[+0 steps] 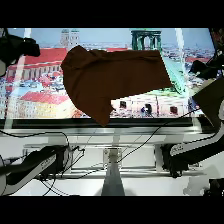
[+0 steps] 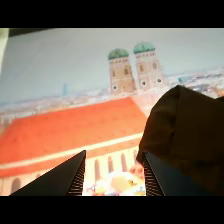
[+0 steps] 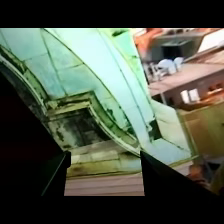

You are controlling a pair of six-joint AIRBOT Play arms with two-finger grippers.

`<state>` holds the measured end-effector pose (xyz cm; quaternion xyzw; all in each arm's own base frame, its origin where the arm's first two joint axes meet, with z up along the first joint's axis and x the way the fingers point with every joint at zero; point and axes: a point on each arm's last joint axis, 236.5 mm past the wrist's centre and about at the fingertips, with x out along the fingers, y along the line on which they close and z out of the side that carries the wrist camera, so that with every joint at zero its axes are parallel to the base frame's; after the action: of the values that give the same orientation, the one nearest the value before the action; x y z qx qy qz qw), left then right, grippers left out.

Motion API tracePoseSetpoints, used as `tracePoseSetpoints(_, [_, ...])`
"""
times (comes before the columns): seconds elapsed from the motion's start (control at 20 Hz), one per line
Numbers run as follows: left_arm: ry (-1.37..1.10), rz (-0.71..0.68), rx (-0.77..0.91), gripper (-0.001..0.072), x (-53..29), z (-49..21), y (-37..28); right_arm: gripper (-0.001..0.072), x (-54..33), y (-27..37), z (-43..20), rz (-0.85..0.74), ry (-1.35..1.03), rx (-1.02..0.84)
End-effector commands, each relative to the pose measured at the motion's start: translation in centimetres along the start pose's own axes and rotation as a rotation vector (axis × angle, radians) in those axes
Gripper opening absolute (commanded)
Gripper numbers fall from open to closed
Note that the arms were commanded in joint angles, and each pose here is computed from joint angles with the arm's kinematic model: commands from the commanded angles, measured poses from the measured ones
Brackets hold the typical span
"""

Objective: Fold the clothes and pants, and hang the long-sleeved shirts on hangers.

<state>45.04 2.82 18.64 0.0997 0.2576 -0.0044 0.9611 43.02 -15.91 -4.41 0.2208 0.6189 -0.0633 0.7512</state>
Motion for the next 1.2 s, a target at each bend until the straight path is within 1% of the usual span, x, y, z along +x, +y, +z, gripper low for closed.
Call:
tracePoseSetpoints(0.0, [0.216,0.046,-0.221,0.0384,-1.4,-5.7,2.9,0.0471,1.1,3.2,-3.3,0.323,0.162,0.058])
tracePoseSetpoints(0.05, [0.269,0.059,-0.265,0.0385,-1.6,-7.2,3.5,0.0469,1.8,3.8,-4.1,0.354,0.199,0.044])
tracePoseSetpoints(0.1, [0.326,0.064,-0.288,0.0384,-1.7,-8.6,3.9,0.0446,2.8,4.3,-4.9,0.377,0.230,0.028])
tracePoseSetpoints(0.3, [0.503,0.035,-0.311,0.0379,-1.4,-13.2,2.9,0.0446,6.7,6.0,-7.4,0.396,0.298,-0.053])
tracePoseSetpoints(0.35, [0.534,0.008,-0.330,0.0380,-1.2,-13.9,2.2,0.0446,7.3,6.4,-7.9,0.398,0.310,-0.072])
tracePoseSetpoints(0.55, [0.613,-0.090,-0.409,0.0379,-0.1,-15.4,-0.6,0.0446,8.2,7.4,-7.0,0.397,0.261,-0.108])
tracePoseSetpoints(0.8, [0.647,-0.106,-0.424,0.0379,0.8,-16.4,-1.1,0.0446,8.5,7.2,-6.0,0.385,0.217,-0.106])
tracePoseSetpoints(0.85, [0.653,-0.107,-0.424,0.0379,0.9,-16.6,-1.1,0.0403,8.6,7.2,-5.8,0.380,0.205,-0.104])
tracePoseSetpoints(0.9, [0.658,-0.105,-0.423,0.0379,1.0,-16.8,-1.0,0.0287,8.7,7.1,-5.5,0.376,0.195,-0.102])
tracePoseSetpoints(0.95, [0.665,-0.103,-0.421,0.0379,1.1,-17.0,-1.0,0.0237,8.8,7.0,-5.2,0.370,0.182,-0.100])
tracePoseSetpoints(1.15, [0.751,-0.076,-0.380,0.0379,0.4,-19.2,-0.5,0.0239,9.2,6.6,-4.0,0.348,0.133,-0.073])
